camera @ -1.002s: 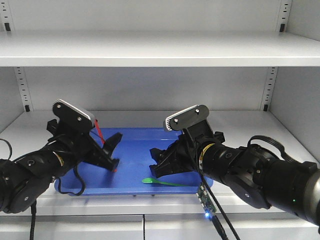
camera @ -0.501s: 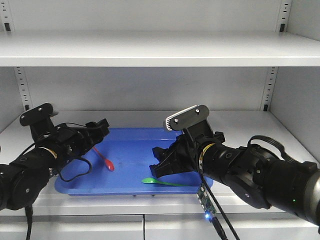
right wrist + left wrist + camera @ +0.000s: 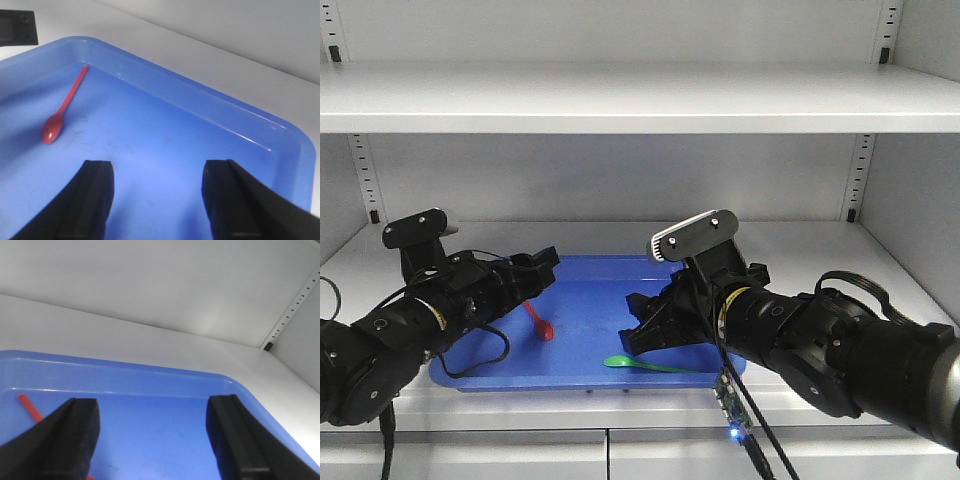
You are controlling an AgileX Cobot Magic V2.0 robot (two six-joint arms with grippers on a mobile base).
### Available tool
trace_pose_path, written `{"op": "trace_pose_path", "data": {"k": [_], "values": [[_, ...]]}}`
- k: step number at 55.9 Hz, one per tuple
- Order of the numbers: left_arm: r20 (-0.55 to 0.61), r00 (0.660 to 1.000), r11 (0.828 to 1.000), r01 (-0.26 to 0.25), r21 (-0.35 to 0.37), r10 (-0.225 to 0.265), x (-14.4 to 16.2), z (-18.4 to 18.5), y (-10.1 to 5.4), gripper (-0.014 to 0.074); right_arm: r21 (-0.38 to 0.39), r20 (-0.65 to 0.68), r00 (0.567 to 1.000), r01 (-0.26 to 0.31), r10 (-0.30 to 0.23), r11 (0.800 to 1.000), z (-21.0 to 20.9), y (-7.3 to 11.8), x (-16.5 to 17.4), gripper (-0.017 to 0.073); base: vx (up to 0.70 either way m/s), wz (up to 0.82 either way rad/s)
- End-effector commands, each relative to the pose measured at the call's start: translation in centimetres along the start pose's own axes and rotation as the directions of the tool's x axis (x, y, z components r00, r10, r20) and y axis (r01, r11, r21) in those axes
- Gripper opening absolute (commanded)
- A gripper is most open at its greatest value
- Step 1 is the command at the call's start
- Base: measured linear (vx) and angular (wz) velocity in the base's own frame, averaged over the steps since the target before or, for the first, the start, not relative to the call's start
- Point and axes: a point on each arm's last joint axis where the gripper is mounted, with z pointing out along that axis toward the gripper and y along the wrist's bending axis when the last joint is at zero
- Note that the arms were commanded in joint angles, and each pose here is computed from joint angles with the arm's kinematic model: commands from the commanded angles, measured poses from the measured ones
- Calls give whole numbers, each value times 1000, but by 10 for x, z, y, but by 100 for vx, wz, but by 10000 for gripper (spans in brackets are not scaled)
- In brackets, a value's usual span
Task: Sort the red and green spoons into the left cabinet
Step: 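Open the left gripper to drop the red spoon into the tray, withdraw, then open the right gripper to release the green spoon, withdraw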
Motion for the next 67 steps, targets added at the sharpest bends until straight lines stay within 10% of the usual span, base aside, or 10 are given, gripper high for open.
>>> {"op": "trace_pose_path", "data": {"k": [1, 22, 30, 36, 46, 55, 67], "values": [[129, 992, 997, -13, 77, 3, -31, -9, -17, 555, -7, 149, 989, 4, -3, 1000, -17, -3, -32, 445, 0, 0], [120, 993, 999, -22, 48, 17, -35, -13, -13, 555, -7, 149, 989, 4, -3, 1000, -17, -3, -32, 445, 0, 0], [86, 990, 993, -115, -18, 116, -41, -38, -14, 534, -7, 148, 989, 4, -3, 1000, -17, -3, -32, 445, 0, 0], [49, 971, 970, -231, -78, 235, -44, -65, -12, 471, -7, 148, 989, 4, -3, 1000, -17, -3, -32, 445, 0, 0], [46, 877, 874, -470, -120, 478, -41, -122, -9, 273, -7, 148, 989, 3, -2, 1000, -17, -3, -32, 445, 0, 0], [77, 855, 851, -495, -179, 513, -30, -183, 0, 1, -7, 148, 989, 3, -2, 1000, -17, -3, -32, 445, 0, 0], [145, 859, 844, -429, -323, 492, -1, -258, 21, -4, -7, 148, 989, 3, -2, 1000, -17, -3, -32, 445, 0, 0]]}}
